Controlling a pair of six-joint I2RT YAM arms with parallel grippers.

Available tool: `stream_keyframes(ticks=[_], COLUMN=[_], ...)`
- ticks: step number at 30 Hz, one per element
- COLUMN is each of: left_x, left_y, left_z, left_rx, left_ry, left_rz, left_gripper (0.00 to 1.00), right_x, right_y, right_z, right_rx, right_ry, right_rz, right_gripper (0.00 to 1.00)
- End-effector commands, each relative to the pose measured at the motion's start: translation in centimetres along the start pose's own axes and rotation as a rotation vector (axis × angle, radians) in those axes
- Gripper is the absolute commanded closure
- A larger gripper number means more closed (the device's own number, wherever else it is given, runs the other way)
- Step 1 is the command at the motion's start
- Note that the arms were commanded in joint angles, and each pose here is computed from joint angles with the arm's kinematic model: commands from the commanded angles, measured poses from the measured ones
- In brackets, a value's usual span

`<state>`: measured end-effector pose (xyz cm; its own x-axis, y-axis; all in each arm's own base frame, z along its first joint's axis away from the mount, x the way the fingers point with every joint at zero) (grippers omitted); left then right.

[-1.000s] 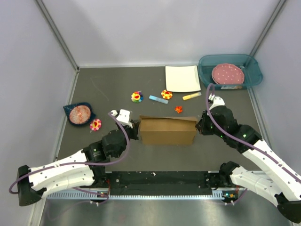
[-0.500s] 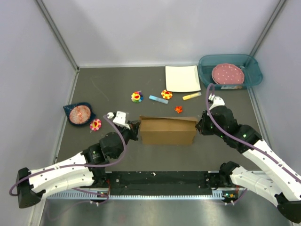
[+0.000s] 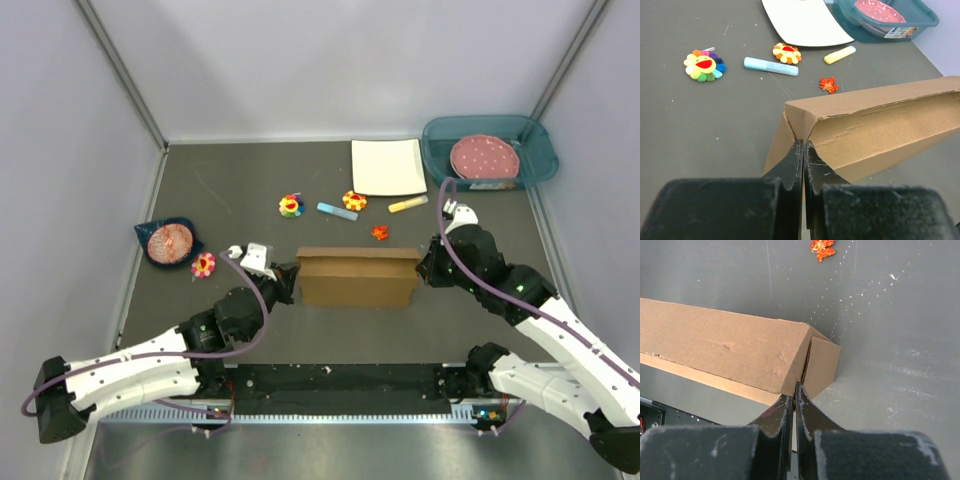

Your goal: Fold the paper box

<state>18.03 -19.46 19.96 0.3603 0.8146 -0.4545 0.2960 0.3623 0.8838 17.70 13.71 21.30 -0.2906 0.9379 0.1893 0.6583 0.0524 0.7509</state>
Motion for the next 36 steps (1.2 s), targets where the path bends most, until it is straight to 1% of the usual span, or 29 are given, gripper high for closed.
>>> stream_keyframes(ticks=[1,6,10,11,14,15,17,18,20,23,26,31,34,35,36], left_x=[2.8,3.5,3.2,2.9,1.9,1.3,0.8,0.4,0.1,-0.6,-0.5,-1.2,-1.2,-1.1,-1.0], left_y=[-6.4,-7.4,-6.0,-5.5,-3.0,-1.9,-0.7,0.3,1.2,2.5,3.2,4.0,3.9,3.7,3.5], left_z=[-0.6,-0.7,-1.0,-1.0,-1.2,-1.3,-1.3,-1.4,-1.5,-1.3,-1.0,-0.5,-0.1,0.0,0.2], left_rx=[0.220,0.242,0.201,0.188,0.121,0.090,0.055,0.031,0.011,-0.011,-0.029,-0.052,-0.044,-0.041,-0.035], left_ry=[0.063,0.089,0.081,0.070,0.042,0.023,0.009,-0.001,-0.002,-0.004,0.024,0.015,0.032,0.037,0.044], left_rz=[0.099,0.097,0.074,0.066,0.032,0.012,0.005,-0.006,-0.005,0.002,0.010,0.034,0.063,0.072,0.080], left_gripper=[1.00,1.00,1.00,0.99,0.87,0.78,0.68,0.58,0.53,0.52,0.52,0.53,0.57,0.63,0.67], right_x=[-0.7,-0.6,-0.6,-0.6,-0.7,-0.6,-0.7,-0.7,-0.7,-0.7,-0.7,-0.7,-0.7,-0.6,-0.7], right_y=[-4.0,-4.1,-4.1,-4.1,-4.1,-4.0,-4.1,-4.1,-4.1,-4.2,-4.1,-4.2,-4.2,-4.2,-4.2], right_z=[-0.5,-0.5,-0.6,-0.6,-0.6,-0.6,-0.5,-0.6,-0.5,-0.5,-0.6,-0.5,-0.5,-0.6,-0.5], right_rx=[0.191,0.193,0.191,0.192,0.191,0.190,0.191,0.191,0.192,0.193,0.192,0.196,0.197,0.196,0.198], right_ry=[-0.028,-0.018,-0.018,-0.018,-0.020,-0.018,-0.023,-0.023,-0.025,-0.022,-0.020,-0.022,-0.020,-0.016,-0.019], right_rz=[-0.030,-0.030,-0.031,-0.030,-0.031,-0.030,-0.031,-0.029,-0.030,-0.032,-0.030,-0.034,-0.032,-0.032,-0.034], right_gripper=[1.00,1.00,1.00,1.00,1.00,1.00,1.00,1.00,1.00,1.00,1.00,1.00,1.00,1.00,1.00])
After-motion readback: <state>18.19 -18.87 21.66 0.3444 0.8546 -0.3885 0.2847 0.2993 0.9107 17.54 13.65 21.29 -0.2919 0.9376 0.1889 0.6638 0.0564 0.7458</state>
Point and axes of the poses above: each gripper's point midway between its finger pads, its own z axis out along the fingers, its own x axis along the line the jaws close on, y = z × x, the point moved 3 cm from there along -z, back along the fingers, and after that the axes turned 10 degrees about -z, right-handed, at the moved point
